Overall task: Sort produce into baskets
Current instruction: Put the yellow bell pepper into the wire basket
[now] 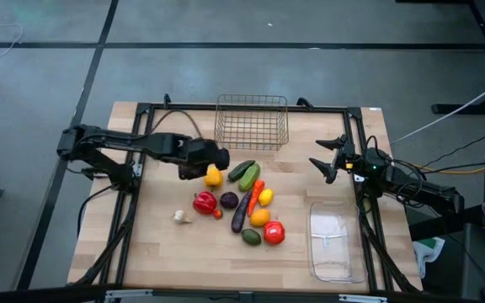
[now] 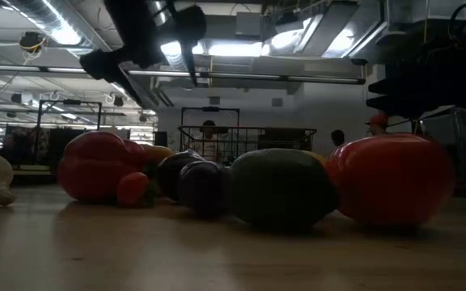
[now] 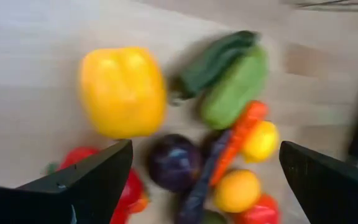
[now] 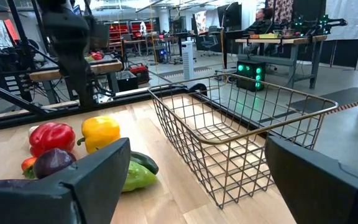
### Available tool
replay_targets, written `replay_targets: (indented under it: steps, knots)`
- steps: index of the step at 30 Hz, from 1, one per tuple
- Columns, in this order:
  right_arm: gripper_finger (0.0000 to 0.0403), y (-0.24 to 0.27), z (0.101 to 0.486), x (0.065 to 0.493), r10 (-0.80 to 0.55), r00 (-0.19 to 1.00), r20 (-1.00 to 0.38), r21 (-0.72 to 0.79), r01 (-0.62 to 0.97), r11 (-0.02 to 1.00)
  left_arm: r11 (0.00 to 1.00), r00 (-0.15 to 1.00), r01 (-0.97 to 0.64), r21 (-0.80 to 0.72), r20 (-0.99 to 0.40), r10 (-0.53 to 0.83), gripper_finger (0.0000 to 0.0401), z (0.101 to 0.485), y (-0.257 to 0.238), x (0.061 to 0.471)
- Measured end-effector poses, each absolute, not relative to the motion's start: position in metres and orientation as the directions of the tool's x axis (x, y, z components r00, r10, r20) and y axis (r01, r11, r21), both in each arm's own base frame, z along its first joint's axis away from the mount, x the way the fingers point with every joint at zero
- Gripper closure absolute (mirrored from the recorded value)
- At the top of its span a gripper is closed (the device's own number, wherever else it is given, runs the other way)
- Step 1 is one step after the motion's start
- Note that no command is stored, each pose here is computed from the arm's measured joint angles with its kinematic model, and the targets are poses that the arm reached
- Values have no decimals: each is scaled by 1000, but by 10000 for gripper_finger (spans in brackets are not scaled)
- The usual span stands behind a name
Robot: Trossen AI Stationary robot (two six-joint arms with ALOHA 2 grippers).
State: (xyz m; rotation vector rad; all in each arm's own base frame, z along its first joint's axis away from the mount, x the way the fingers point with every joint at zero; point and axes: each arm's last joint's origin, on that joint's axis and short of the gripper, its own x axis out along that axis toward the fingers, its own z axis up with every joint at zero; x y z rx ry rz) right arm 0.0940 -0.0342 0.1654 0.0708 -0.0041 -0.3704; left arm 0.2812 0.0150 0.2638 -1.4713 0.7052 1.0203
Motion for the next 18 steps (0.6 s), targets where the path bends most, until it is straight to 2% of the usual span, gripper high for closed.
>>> replay_targets:
  steps: [11,18]
  knots:
    - [33,-34,165,94,-362,932,-9,70,361,930,-233,189,-957,-171,-980,-59,1,234,32,301]
    - [33,-34,165,94,-362,932,-9,70,362,930,-209,165,-966,-150,-984,-60,1,219,39,310]
